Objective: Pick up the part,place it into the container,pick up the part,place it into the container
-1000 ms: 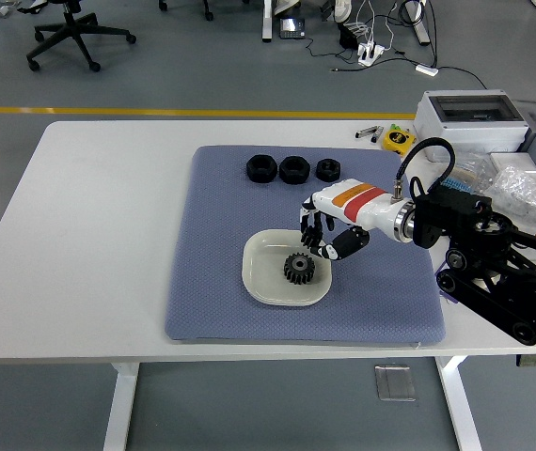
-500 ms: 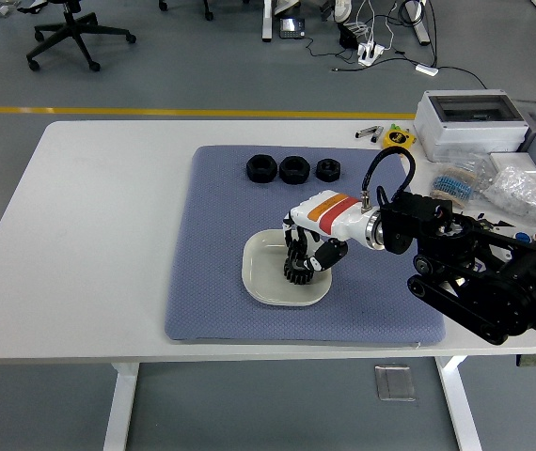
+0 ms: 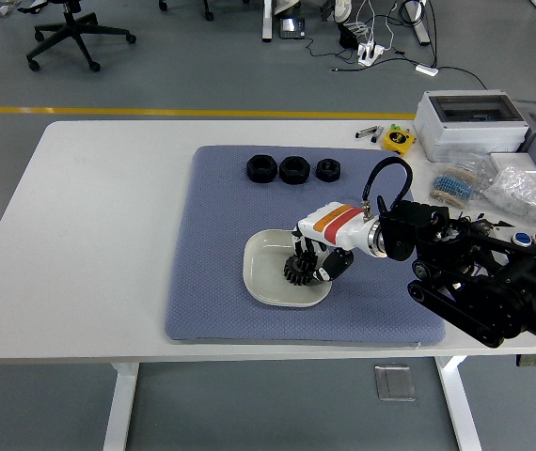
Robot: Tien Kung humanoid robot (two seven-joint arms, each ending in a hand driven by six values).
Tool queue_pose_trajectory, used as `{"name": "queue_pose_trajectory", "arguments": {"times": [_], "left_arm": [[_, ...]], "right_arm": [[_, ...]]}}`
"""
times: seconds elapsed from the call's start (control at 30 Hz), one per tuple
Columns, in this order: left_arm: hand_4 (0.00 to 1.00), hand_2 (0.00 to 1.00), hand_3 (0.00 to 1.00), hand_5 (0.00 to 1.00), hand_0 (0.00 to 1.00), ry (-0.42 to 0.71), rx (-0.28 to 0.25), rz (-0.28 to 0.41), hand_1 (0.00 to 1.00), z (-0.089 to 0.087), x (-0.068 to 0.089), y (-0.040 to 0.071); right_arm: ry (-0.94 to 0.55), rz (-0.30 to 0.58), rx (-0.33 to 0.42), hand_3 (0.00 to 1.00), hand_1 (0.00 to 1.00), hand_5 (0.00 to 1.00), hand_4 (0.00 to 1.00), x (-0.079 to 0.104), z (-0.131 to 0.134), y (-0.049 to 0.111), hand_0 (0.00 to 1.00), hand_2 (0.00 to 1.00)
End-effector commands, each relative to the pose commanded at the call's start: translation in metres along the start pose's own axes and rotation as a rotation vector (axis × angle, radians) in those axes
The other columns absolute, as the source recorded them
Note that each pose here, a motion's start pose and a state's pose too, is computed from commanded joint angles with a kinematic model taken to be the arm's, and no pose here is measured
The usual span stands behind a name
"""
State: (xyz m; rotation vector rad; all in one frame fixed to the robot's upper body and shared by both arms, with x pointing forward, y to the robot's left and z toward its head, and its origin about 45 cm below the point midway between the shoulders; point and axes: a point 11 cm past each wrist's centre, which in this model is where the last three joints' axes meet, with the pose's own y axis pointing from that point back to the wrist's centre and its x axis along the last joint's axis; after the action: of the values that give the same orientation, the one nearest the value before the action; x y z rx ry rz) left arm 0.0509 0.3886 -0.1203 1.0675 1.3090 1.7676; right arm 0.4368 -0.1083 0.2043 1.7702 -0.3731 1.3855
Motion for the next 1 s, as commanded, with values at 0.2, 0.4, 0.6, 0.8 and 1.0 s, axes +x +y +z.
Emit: {"name": "queue_pose_trajectory", "arguments": {"times": [0.2,0.4,0.6,0.8,1.0], "left_arm": [[0.553,0.902,0.600,0.691,0.949,0.001,-0.001,0.000,0.929,0.000,0.000,0.000],[0.552,0.901,0.600,0.691,0.950,0.002,-0.002,0.000,0.929,0.001,0.000,0.000],[0.553,0.901,0.601,0.692,0.948,0.001,-0.003,0.000,0.929,0.002,0.000,0.000],[0.553,0.900,0.601,0.691,0.948,0.003,-0.003,0.000,0.928,0.001,0.001,0.000],[0.551,0.900,0.601,0.689,0.948,0.005,-0.001,0.001,0.929,0.000,0.001,0.000]], "right_arm": [[0.005,0.010,0.012,0.571,0.434,0.255,0.942,0.004,-0.003,-0.001,0.245,0.538],[0.007,0.007,0.018,0.587,0.435,0.257,0.947,0.006,-0.006,-0.002,0.247,0.543],[0.009,0.013,0.025,0.588,0.435,0.259,0.946,0.010,-0.008,-0.003,0.249,0.545],[0.010,0.022,0.034,0.594,0.436,0.259,0.950,0.016,-0.011,-0.002,0.251,0.548],[-0.001,0.047,0.049,0.621,0.441,0.265,0.960,0.028,-0.015,0.001,0.263,0.560]]}}
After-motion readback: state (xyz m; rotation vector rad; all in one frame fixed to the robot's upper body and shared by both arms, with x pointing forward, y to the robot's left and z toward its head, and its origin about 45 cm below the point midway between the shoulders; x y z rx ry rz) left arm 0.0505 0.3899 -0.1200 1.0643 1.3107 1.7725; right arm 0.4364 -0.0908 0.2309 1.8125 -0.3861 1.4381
